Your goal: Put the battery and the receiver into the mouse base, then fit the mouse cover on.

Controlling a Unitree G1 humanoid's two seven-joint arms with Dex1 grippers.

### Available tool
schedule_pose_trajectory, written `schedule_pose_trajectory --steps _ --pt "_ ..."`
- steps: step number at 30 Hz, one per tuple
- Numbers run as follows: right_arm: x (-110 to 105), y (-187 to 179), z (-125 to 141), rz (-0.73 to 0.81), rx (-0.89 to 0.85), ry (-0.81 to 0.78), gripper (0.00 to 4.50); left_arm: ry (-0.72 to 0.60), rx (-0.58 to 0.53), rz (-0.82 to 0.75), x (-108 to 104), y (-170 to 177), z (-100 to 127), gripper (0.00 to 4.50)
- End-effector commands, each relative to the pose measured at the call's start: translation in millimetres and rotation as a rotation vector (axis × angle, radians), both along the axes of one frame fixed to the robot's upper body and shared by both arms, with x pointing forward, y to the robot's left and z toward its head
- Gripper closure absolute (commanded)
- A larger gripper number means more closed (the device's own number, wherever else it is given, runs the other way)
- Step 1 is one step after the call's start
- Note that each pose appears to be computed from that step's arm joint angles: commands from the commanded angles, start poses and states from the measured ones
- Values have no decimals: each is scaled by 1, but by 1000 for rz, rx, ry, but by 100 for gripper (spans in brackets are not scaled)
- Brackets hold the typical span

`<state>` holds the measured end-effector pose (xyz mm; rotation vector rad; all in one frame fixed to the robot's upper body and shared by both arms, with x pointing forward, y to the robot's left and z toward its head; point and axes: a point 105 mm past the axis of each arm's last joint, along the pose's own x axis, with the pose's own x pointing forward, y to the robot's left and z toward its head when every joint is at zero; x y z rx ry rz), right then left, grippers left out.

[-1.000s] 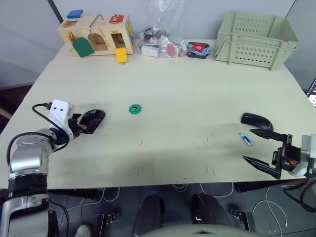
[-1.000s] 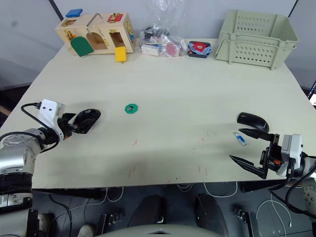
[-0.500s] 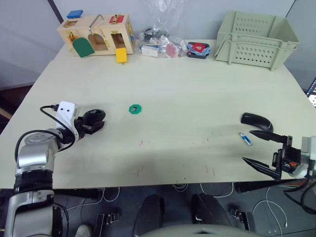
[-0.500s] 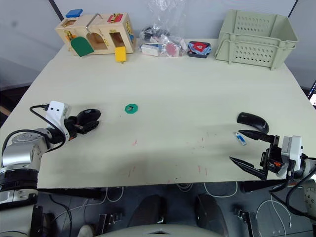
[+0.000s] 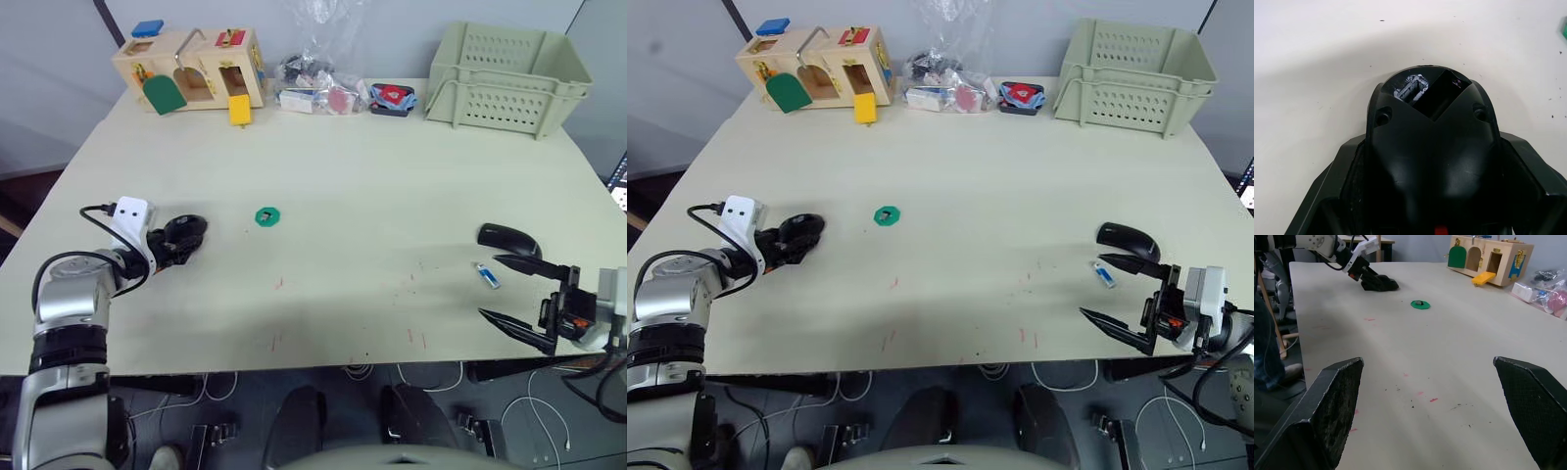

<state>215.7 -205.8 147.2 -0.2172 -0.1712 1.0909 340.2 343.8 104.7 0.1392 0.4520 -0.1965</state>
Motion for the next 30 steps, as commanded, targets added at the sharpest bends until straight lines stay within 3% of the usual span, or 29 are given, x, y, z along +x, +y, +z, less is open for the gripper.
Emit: schedule_pose_trajectory --steps 1,5,13,18,23,30 --pt "-1 1 10 8 1 -38 0 -1 23 -7 -7 7 2 158" --pt "-3 1 9 20 15 -38 0 -124 64 -159 -7 -6 34 158" --pt "-4 2 5 54 29 -29 0 -174 79 -621 -24 -74 71 158" --pt "-6 7 4 90 38 -19 0 -108 142 -912 -37 -133 65 158" --pt "-7 6 4 98 22 -13 0 -80 187 -1098 -44 -175 55 158" --pt "-6 -2 1 48 8 1 0 -70 223 -1239 -44 -221 40 158"
